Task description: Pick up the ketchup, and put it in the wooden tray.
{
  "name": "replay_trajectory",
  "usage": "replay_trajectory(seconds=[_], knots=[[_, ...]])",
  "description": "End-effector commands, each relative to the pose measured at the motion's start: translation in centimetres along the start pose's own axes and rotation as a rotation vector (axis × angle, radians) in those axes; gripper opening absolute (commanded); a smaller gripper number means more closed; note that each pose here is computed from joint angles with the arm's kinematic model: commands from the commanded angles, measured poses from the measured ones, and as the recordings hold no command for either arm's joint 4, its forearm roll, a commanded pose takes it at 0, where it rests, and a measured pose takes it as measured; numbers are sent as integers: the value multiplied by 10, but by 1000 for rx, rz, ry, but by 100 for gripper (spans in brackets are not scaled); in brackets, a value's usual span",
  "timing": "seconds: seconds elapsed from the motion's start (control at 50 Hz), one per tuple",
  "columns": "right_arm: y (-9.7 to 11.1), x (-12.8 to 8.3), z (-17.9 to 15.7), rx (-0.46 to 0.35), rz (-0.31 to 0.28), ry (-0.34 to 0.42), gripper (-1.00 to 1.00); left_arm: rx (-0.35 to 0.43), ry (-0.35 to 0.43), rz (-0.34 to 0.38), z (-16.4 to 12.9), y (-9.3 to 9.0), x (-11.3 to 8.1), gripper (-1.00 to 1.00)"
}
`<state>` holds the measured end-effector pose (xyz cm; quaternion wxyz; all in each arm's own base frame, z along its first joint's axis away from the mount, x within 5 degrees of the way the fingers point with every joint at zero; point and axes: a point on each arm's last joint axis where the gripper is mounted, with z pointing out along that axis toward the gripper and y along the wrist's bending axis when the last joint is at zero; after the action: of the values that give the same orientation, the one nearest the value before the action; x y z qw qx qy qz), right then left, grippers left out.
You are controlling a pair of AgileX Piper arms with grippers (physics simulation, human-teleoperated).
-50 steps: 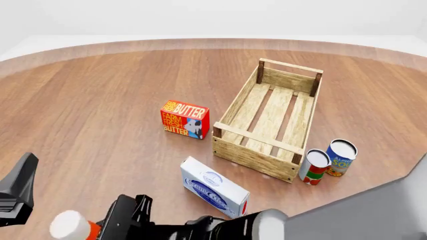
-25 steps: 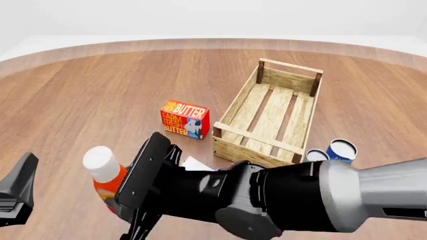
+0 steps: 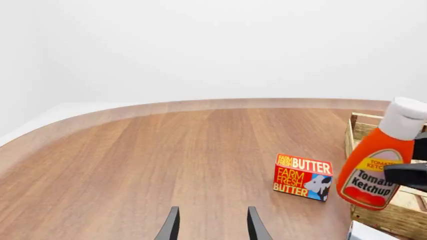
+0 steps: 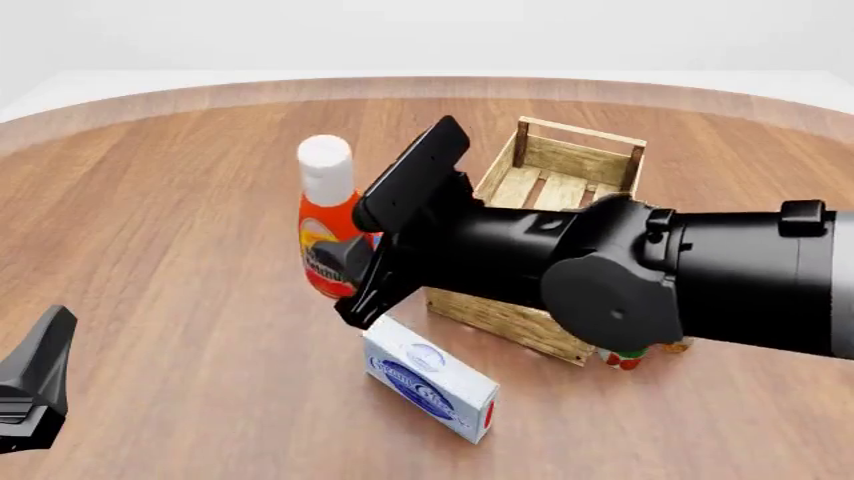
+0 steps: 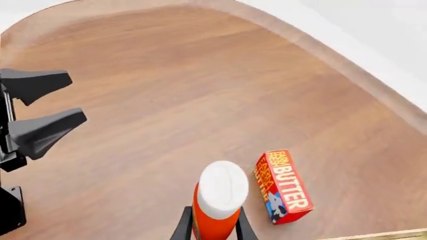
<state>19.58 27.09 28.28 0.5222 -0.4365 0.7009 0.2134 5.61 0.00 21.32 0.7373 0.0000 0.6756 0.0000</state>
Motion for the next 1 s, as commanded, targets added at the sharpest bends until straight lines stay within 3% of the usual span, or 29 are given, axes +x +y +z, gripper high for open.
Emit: replay_trajectory(seconds=[0.02,0.36,0.64,1.0], knots=[[-40,-7,-27,119,58,-30,-100,0,0,0,0,0,0,100],[-88,3,-52,281,100,-5,-100,0,0,0,0,0,0,100],[-131,37,-61,439,181,10,-100,0,0,0,0,0,0,100],[-169,92,-39,547,257,42,-100,0,0,0,0,0,0,100]])
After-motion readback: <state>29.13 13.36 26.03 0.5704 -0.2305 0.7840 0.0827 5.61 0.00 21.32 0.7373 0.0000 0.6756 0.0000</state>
